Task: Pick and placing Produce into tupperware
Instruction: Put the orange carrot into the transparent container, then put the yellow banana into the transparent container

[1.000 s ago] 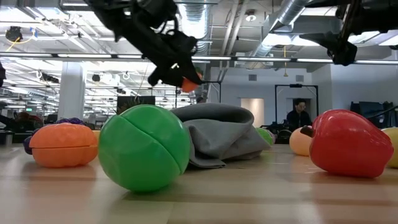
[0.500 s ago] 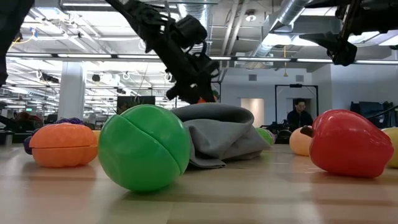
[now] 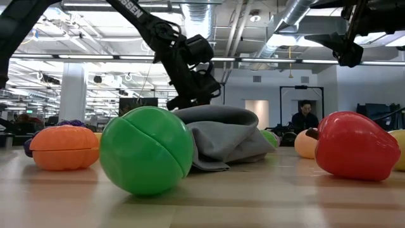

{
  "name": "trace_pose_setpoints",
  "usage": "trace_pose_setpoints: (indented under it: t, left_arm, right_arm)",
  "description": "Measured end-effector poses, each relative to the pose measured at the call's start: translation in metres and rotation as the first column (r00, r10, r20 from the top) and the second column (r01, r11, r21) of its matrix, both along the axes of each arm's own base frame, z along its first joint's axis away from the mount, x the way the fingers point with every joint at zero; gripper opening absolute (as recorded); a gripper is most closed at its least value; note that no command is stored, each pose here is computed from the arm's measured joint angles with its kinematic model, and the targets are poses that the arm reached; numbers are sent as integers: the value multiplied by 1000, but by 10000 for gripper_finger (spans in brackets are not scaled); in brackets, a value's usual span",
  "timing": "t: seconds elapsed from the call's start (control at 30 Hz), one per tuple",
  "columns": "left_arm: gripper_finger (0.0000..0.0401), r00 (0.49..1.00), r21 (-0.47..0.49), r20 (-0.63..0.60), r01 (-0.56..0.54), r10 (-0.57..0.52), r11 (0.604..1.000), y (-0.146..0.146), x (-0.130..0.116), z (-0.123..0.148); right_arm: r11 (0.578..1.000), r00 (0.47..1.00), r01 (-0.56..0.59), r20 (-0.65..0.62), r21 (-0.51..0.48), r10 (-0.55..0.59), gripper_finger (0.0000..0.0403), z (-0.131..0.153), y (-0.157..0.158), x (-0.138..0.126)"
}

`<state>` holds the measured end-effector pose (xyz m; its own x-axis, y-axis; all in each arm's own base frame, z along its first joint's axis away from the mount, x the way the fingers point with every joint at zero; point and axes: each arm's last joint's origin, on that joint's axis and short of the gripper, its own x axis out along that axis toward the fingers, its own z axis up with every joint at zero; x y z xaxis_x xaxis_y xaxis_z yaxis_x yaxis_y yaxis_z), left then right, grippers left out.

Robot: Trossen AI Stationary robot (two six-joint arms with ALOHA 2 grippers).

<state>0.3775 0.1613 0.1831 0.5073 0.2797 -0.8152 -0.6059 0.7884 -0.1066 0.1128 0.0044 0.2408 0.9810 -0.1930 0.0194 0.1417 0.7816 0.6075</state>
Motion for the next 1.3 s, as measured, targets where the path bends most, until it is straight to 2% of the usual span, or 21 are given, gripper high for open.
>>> trace_pose_setpoints:
  t: [0.17,0.53,1.0,1.13,1.3]
  left_arm:
    - [180,1000,-19,-19,-2,1,1000,4,-4,-1]
    - [189,998,27,-41,41,-40,999,3,-3,-1]
    - [202,997,32,-42,63,-62,997,3,-3,-1]
    - [203,994,27,-19,104,-103,994,4,2,10]
    - [203,977,49,68,201,-204,978,-1,8,41]
  right_arm:
    - [1000,1000,0,0,0,0,317,0,0,0]
    - [1000,1000,0,0,0,0,317,0,0,0]
    - [1000,1000,0,0,0,0,317,0,0,0]
    - [1000,1000,0,0,0,0,317,0,0,0]
    - [1000,1000,-1,0,1,1,317,0,0,0]
